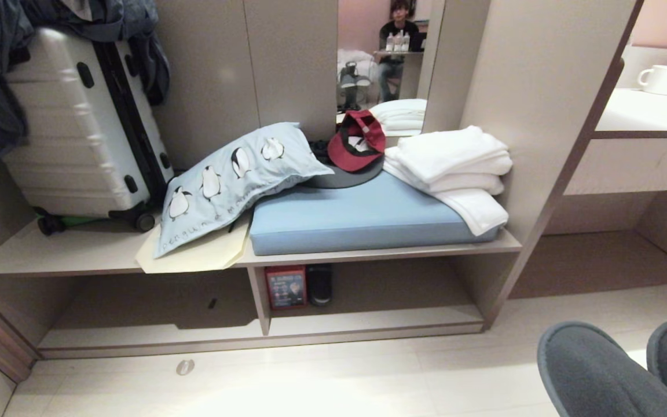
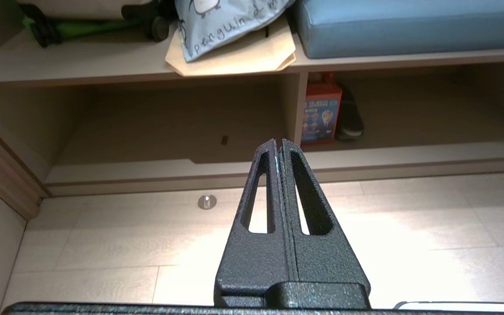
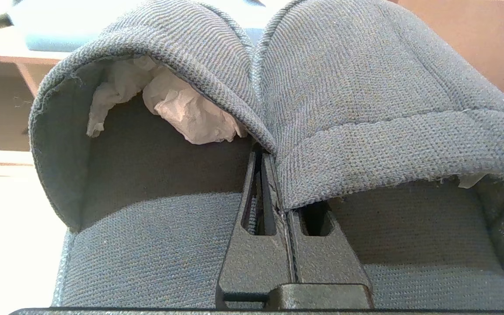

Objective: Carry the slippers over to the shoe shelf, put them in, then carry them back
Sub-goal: Place the slippers into the shoe cabinet

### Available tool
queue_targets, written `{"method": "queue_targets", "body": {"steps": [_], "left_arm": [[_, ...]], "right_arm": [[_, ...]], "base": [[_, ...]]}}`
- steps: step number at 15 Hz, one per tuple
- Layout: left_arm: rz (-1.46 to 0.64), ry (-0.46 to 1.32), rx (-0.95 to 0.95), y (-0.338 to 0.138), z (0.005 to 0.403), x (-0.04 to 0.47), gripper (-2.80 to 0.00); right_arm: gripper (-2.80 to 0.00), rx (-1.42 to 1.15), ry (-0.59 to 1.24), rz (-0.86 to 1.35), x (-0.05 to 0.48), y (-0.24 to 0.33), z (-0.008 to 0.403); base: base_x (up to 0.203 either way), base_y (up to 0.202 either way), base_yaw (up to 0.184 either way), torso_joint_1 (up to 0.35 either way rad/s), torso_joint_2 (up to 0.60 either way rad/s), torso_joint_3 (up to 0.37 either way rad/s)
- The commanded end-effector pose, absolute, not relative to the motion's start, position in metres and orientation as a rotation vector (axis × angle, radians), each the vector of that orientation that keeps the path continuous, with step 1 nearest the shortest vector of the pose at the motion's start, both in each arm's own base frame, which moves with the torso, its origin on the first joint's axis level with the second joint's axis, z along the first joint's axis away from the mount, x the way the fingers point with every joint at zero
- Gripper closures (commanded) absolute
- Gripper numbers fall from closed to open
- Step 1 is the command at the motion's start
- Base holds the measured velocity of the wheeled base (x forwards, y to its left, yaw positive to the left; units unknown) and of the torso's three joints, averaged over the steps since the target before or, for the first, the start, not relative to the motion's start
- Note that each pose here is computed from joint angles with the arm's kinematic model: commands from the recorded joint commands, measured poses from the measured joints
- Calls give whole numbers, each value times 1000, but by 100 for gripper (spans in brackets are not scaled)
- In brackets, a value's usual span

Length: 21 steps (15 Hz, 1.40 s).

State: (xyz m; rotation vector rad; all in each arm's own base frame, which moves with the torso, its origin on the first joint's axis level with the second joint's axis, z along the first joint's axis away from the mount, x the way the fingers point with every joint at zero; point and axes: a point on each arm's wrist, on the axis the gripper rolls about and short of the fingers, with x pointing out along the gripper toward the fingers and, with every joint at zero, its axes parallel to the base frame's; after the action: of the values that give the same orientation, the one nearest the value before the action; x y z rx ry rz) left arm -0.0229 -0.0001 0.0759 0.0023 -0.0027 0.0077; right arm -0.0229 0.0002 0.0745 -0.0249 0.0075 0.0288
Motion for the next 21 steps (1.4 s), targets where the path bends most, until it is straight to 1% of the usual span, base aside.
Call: {"method": "queue_targets", "body": {"steps": [1,21], "left_arm": [[9,-2,3,0,76,-23,0],[9,-2,3,0,76,-23,0]], "right_arm": [[0,-26,10,29,-23,0,74],[0,-26,9,31,-23,0,75]], "base": [[0,0,0,7,2,-194],[0,0,0,4,3,-199]]}}
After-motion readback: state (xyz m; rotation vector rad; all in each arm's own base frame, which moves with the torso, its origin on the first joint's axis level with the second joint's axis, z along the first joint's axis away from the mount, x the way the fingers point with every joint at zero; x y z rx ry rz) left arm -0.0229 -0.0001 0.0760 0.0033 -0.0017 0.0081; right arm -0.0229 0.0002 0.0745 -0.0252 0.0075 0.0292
